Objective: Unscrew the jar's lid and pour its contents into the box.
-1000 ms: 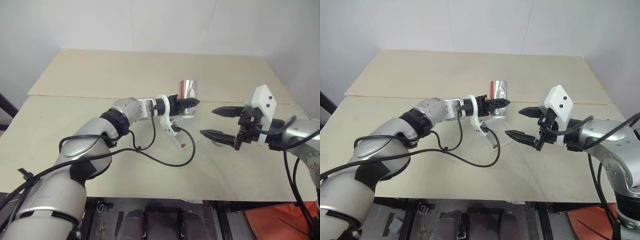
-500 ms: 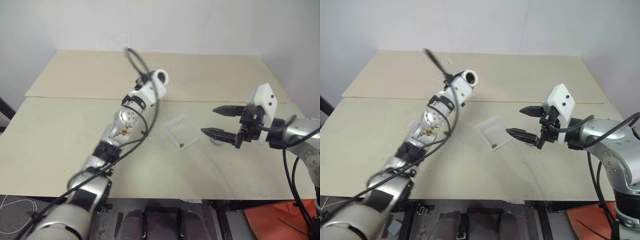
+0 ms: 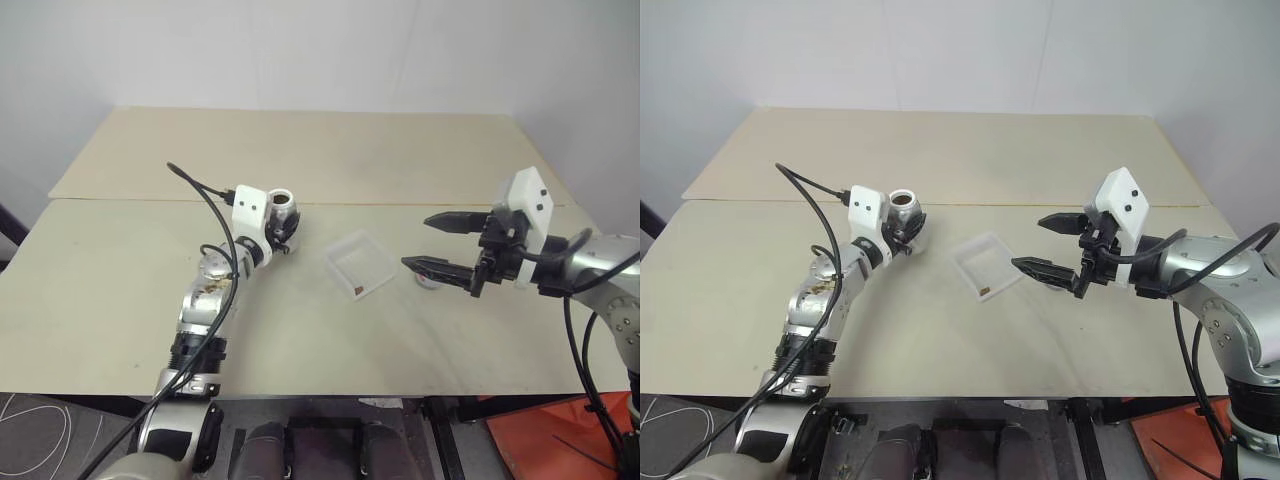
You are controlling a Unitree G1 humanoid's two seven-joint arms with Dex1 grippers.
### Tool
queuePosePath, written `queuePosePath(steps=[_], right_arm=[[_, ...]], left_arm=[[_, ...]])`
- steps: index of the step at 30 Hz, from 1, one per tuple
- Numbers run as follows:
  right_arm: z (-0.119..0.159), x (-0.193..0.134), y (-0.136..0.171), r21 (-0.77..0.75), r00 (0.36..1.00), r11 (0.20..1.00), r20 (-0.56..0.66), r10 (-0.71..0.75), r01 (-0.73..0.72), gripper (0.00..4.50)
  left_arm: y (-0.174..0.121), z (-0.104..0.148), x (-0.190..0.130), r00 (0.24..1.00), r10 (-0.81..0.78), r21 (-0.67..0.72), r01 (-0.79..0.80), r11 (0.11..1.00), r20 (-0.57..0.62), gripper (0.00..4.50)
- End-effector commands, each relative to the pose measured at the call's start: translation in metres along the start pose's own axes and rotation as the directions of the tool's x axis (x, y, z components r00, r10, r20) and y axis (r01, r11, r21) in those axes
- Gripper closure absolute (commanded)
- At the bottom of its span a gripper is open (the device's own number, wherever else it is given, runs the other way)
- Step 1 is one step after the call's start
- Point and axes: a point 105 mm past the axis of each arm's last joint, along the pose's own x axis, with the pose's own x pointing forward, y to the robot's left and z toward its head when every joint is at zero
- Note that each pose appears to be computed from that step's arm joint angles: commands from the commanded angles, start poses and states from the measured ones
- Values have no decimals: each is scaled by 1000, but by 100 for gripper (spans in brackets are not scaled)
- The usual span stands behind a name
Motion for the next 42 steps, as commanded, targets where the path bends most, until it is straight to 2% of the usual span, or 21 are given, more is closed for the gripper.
queuePosePath(steps=[1,6,13,14,20,27,30,34,42], right_arm=[[7,-2,1,-39,1000,999,11,-9,9,6],[6,0,3,-29,1000,1000,8,-1,1,6],[4,3,5,-23,1000,1000,3,9,-9,0],[4,3,6,-22,1000,1000,3,11,-11,0],[2,3,7,-16,1000,1000,-5,22,-22,0],[1,2,8,-18,999,999,-4,48,-48,0],[1,2,9,-20,998,997,-2,68,-68,0],[0,0,8,-27,995,995,0,96,-96,0],[-1,1,5,-43,995,994,3,100,-99,0]], left_arm=[[-3,13,1,995,-20,25,18,1000,99,256],[0,-11,3,999,-10,31,8,999,45,256],[0,-21,-3,999,-33,37,32,999,22,19],[-1,-21,-5,999,-42,45,42,998,20,6],[-10,-2,-40,970,-241,152,235,960,17,6],[-3,49,-93,915,-399,257,372,892,63,6],[5,70,-118,883,-467,273,441,855,35,6],[16,79,-134,881,-473,302,457,836,-22,6],[23,79,-140,911,-411,319,399,860,-31,6]])
